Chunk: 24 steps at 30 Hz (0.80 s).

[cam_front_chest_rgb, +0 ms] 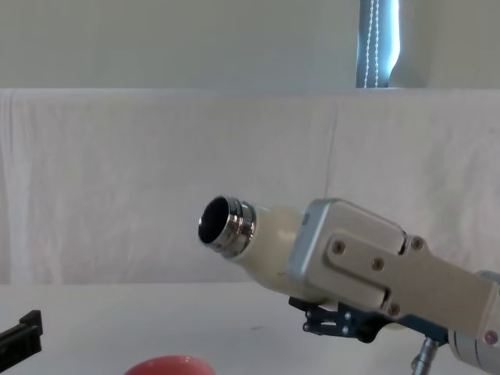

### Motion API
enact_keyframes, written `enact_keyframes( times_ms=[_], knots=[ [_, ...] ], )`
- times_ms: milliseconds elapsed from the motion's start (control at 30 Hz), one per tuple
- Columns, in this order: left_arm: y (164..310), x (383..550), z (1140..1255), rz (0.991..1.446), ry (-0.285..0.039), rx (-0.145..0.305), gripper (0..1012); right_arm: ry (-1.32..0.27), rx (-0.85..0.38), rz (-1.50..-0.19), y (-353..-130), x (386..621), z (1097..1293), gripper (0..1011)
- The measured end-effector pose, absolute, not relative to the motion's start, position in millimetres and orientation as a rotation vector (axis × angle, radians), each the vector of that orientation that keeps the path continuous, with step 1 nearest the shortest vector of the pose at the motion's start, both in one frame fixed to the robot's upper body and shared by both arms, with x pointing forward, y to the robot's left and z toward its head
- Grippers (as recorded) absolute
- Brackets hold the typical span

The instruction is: Grasp the thermos with one hand and pour water into the cup lid.

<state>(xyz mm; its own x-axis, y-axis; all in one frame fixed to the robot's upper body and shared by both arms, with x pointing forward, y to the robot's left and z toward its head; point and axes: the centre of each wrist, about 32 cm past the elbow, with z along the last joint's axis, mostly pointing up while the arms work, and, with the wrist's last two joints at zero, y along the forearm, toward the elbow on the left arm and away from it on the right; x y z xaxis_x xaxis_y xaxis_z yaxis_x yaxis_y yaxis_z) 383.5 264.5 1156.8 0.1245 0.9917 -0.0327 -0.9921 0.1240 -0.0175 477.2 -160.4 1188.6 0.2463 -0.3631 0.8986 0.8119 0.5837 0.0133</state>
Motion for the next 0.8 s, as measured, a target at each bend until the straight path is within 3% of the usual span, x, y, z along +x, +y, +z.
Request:
enact_keyframes(
  times_ms=[800],
  knots=[
    [264.5, 383.5, 1156.8, 1.446, 0.014, -0.038, 1001, -1.178, -0.641, -0.753, -165.0, 479.1, 1188.4, 947]
  ],
)
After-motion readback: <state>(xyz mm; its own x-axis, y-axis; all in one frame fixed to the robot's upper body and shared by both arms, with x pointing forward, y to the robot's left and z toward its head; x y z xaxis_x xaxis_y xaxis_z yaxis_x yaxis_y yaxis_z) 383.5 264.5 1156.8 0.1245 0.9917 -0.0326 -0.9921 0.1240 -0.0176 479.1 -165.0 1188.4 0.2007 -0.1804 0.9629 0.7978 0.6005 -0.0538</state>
